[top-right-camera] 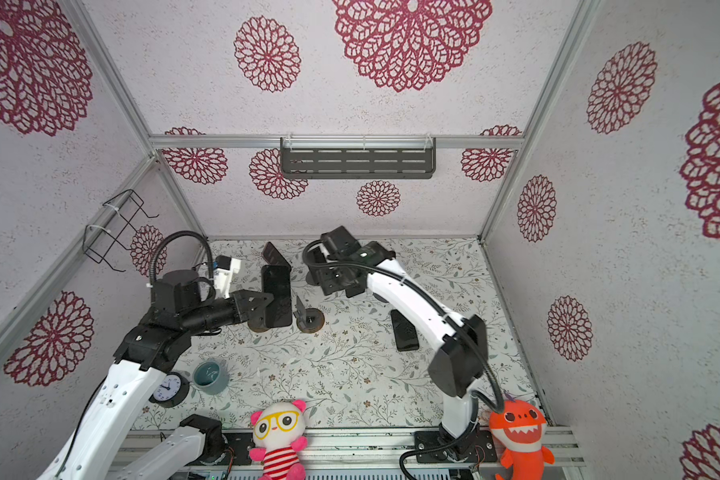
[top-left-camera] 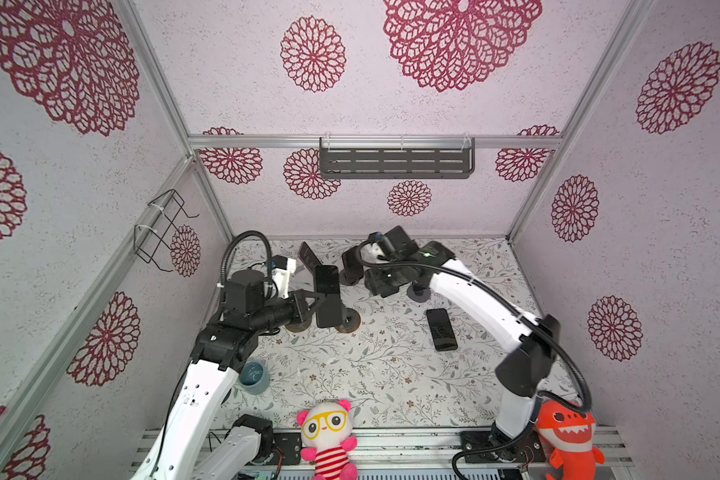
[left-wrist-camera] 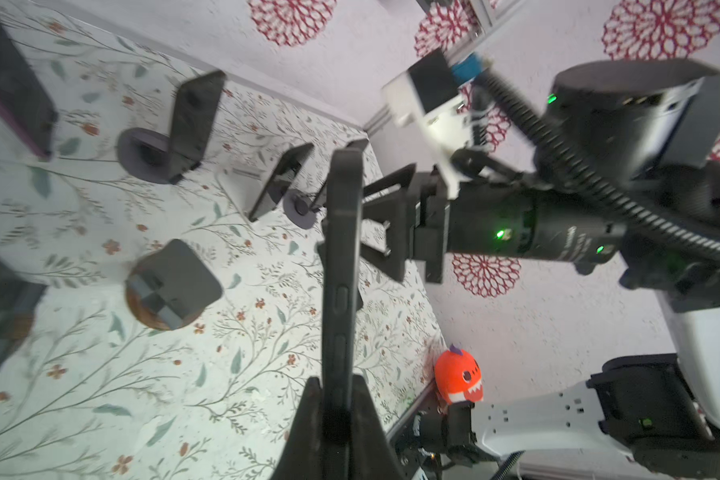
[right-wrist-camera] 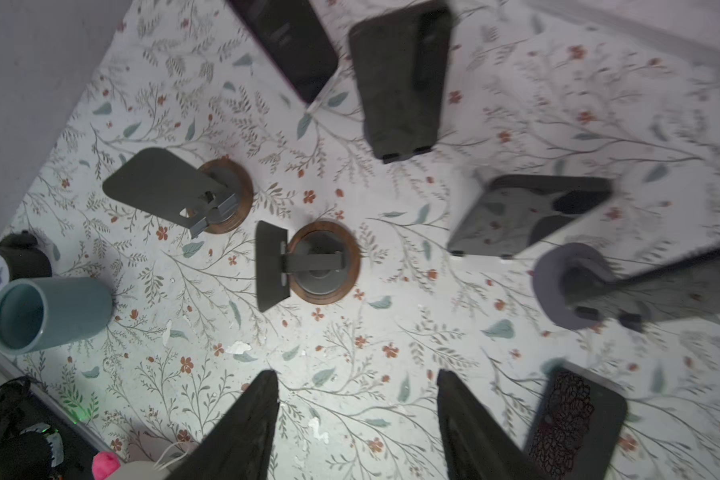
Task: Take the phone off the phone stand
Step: 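Lower the held phone flat beside the lying phone with the left gripper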
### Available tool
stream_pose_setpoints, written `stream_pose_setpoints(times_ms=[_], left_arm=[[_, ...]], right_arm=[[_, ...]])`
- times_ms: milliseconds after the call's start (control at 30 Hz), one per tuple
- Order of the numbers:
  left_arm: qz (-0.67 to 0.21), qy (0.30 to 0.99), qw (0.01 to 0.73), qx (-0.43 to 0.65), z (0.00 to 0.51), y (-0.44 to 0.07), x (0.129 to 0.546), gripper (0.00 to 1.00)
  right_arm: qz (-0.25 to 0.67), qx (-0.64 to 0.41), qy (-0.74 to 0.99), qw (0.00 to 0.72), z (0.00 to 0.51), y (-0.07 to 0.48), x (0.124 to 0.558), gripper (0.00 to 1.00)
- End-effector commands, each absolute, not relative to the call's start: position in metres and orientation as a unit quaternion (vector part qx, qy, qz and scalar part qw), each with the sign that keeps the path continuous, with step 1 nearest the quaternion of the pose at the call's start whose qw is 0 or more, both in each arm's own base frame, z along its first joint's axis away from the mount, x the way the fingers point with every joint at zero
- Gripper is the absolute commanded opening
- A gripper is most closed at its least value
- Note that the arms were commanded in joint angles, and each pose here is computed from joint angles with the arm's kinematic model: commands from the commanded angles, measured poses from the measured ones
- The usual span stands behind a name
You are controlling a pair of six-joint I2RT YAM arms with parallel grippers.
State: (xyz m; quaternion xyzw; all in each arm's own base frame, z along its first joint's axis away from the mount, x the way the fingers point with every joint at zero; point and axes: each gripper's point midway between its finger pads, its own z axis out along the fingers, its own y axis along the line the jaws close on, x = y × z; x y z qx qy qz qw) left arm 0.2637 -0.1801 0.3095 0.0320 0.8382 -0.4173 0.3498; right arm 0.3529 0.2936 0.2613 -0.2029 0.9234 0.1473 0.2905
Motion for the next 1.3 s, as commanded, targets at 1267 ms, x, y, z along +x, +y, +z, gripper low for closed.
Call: stream_pose_setpoints(times_ms=[1267], left_arm=[[-0.424,0.886,0.179,-0.063,0.128,-0.423,0.319,0.0]], right_arm=[[0.103,0.068,0.955,0.269,0.128,0.029,0.343,0.43]])
